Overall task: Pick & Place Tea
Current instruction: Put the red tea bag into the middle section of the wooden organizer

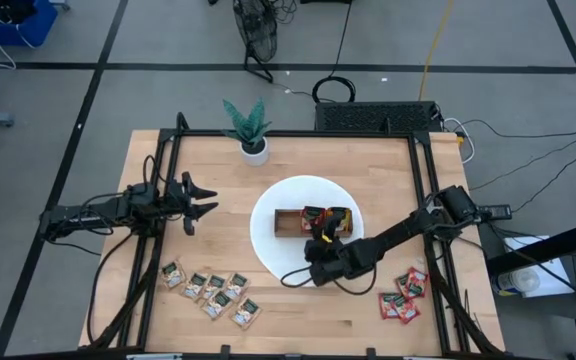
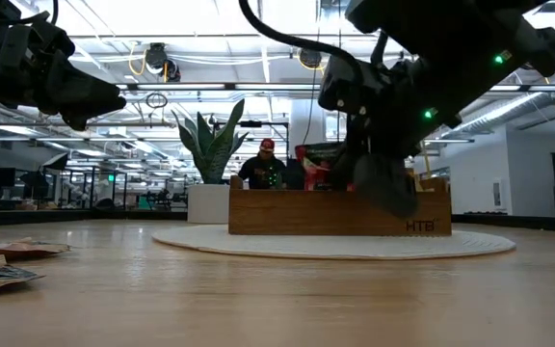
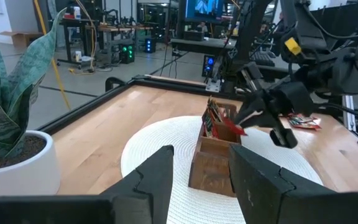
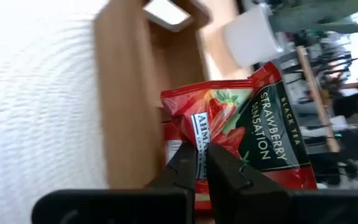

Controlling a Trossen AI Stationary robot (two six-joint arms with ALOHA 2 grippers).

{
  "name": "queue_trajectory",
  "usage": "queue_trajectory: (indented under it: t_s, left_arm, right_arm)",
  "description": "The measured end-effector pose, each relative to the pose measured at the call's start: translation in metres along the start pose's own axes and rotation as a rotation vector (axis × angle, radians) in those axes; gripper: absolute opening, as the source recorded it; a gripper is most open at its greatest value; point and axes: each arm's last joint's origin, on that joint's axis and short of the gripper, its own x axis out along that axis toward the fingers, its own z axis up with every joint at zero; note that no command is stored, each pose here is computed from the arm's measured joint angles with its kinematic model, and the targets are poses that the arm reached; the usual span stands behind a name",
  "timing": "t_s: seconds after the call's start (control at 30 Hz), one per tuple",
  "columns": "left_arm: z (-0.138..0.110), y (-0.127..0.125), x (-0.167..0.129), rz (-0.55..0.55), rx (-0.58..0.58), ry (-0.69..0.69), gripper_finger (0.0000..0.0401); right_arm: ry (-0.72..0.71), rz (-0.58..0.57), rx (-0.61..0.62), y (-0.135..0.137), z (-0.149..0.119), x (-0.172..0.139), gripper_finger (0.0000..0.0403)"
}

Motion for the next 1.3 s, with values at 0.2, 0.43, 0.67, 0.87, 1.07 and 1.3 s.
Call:
queue_trajectory:
  t_s: [0.2,0.43,0.67,0.87,1.07,1.3]
  left_arm:
    - [0.0,0.0,0.0,0.0,0.0,0.0,0.0157]
    - [0.0,0.0,0.0,0.0,0.0,0.0,0.0157]
    - [0.0,0.0,0.0,0.0,0.0,0.0,0.0157]
    - [0.0,0.0,0.0,0.001,0.0,0.0,0.0157]
    - [0.0,0.0,0.0,0.0,0.0,0.0,0.0157]
    - [0.0,0.0,0.0,0.001,0.0,0.0,0.0157]
  right_arm:
    - [0.009,0.009,0.013,-0.002,0.0,0.003,0.0022]
    - [0.025,-0.004,0.077,-0.005,-0.001,0.009,0.0032]
    - [0.049,-0.001,0.139,-0.008,-0.003,0.014,0.0029]
    - [0.06,0.013,0.15,-0.008,-0.004,0.014,0.0076]
    - [0.058,0.01,0.153,-0.009,-0.004,0.014,0.0118]
    - [0.01,0.036,0.166,-0.012,0.002,-0.003,0.0131]
